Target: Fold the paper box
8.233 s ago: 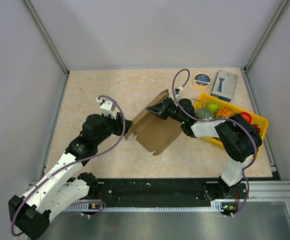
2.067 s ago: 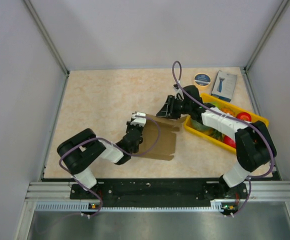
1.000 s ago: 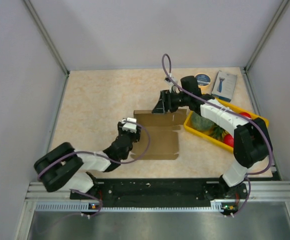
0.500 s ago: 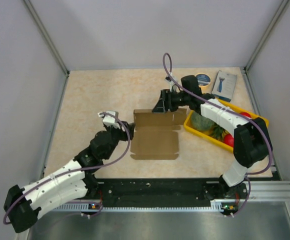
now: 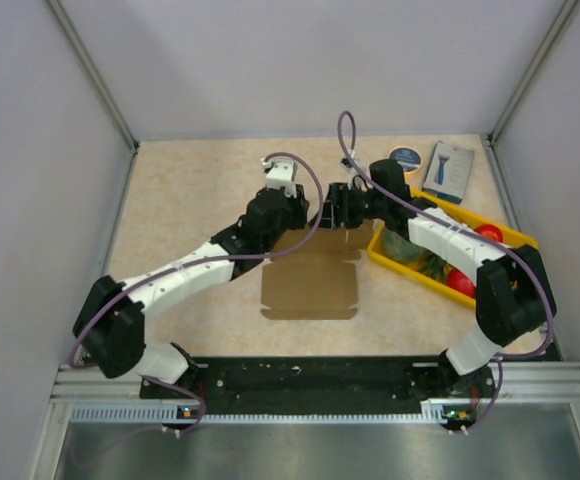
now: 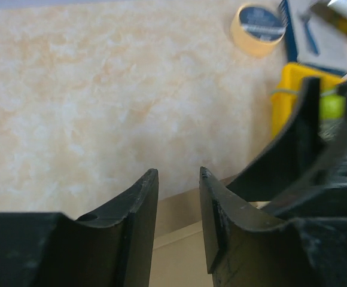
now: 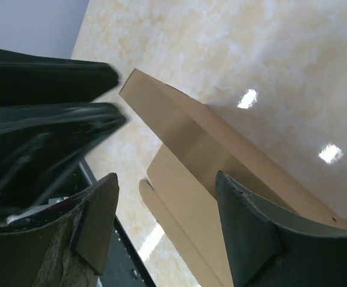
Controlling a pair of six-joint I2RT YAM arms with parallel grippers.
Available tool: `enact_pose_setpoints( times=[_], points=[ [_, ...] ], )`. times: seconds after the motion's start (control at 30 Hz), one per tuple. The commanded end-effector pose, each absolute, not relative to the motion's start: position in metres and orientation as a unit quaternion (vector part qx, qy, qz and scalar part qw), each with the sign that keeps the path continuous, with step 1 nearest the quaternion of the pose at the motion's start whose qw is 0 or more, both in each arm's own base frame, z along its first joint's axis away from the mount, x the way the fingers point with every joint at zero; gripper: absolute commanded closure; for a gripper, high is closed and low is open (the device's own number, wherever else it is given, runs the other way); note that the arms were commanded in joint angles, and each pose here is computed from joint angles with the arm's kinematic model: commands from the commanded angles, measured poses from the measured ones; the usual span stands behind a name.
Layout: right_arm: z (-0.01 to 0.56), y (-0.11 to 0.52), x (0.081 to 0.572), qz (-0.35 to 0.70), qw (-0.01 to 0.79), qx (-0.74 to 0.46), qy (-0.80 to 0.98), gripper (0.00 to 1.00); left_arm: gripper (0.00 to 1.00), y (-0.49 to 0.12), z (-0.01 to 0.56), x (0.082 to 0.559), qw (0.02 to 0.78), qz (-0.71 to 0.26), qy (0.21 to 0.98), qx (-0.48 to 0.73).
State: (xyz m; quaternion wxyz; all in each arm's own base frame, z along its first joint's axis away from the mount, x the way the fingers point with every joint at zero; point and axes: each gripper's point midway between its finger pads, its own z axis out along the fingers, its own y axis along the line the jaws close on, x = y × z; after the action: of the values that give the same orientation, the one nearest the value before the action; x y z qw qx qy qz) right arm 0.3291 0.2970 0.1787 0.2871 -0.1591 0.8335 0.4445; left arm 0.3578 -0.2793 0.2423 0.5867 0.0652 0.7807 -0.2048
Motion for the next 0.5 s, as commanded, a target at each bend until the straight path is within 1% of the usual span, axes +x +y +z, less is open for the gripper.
enact_pose_setpoints(
  times=[0.0, 0.03, 0.2, 0.37, 0.47],
  points=[
    [0.193, 0.269, 0.34, 0.435, 0.333, -0.102, 0.831, 0.34, 0.63, -0.293, 0.226, 0.369, 0.584, -0.204, 0.782, 0.078],
    [0.199, 0.265, 0.34, 0.436, 0.343, -0.099, 0.826, 0.34, 0.63, -0.289, 0.208, 0.37, 0.576, -0.19, 0.791, 0.077],
    [0.202, 0.246, 0.339, 0.437, 0.346, -0.078, 0.826, 0.34, 0.65, -0.272, 0.173, 0.365, 0.567, -0.168, 0.804, 0.062],
    [0.211, 0.227, 0.333, 0.44, 0.355, -0.052, 0.823, 0.34, 0.65, -0.251, 0.158, 0.356, 0.571, -0.147, 0.807, 0.046],
    [0.199, 0.22, 0.329, 0.416, 0.349, -0.063, 0.837, 0.38, 0.65, -0.242, 0.156, 0.35, 0.579, -0.144, 0.801, 0.042]
  ],
)
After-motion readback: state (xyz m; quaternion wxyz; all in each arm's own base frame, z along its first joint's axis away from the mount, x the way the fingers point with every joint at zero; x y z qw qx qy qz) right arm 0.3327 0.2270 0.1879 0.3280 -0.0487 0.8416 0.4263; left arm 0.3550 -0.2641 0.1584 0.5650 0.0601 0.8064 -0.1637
